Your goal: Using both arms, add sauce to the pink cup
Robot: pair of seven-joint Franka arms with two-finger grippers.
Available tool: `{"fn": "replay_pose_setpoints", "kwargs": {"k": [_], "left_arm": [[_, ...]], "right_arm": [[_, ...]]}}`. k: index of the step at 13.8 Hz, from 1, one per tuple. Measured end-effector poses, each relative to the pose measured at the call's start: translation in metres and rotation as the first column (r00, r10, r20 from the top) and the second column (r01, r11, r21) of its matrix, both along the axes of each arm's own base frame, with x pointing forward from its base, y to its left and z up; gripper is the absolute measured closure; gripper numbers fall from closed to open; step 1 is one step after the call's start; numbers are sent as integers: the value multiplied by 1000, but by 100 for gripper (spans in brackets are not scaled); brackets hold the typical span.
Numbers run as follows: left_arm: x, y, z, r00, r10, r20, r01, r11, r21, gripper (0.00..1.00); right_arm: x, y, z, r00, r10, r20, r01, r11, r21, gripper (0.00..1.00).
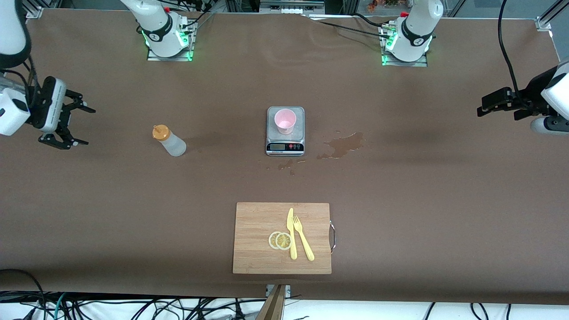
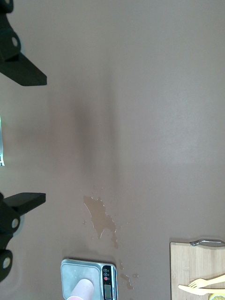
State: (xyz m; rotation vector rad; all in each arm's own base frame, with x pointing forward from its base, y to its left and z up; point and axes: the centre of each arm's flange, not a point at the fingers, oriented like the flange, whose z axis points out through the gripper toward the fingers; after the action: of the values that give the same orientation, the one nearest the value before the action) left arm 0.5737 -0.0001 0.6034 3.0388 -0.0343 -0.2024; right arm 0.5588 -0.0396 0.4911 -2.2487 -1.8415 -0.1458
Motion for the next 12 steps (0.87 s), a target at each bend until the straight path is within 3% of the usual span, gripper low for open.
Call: {"fn": "replay_pose_setpoints", "kwargs": {"k": [3,5,8,12], "left_arm": [[0,0,0,1000,0,0,0,1000,0,0],[0,0,0,1000,0,0,0,1000,0,0],[0,0,0,1000,0,0,0,1000,0,0],[0,0,0,1000,0,0,0,1000,0,0]], "right_arm": [[-5,22,19,966,-258,-21,255,962,-95,0],[-11,38,36,894,-448,-13,442,887,-136,0],[-22,56,58,722,-692,-2,681,711,-176,0],[-35,73,73,481,-876,29,856,462,-233,0]]}}
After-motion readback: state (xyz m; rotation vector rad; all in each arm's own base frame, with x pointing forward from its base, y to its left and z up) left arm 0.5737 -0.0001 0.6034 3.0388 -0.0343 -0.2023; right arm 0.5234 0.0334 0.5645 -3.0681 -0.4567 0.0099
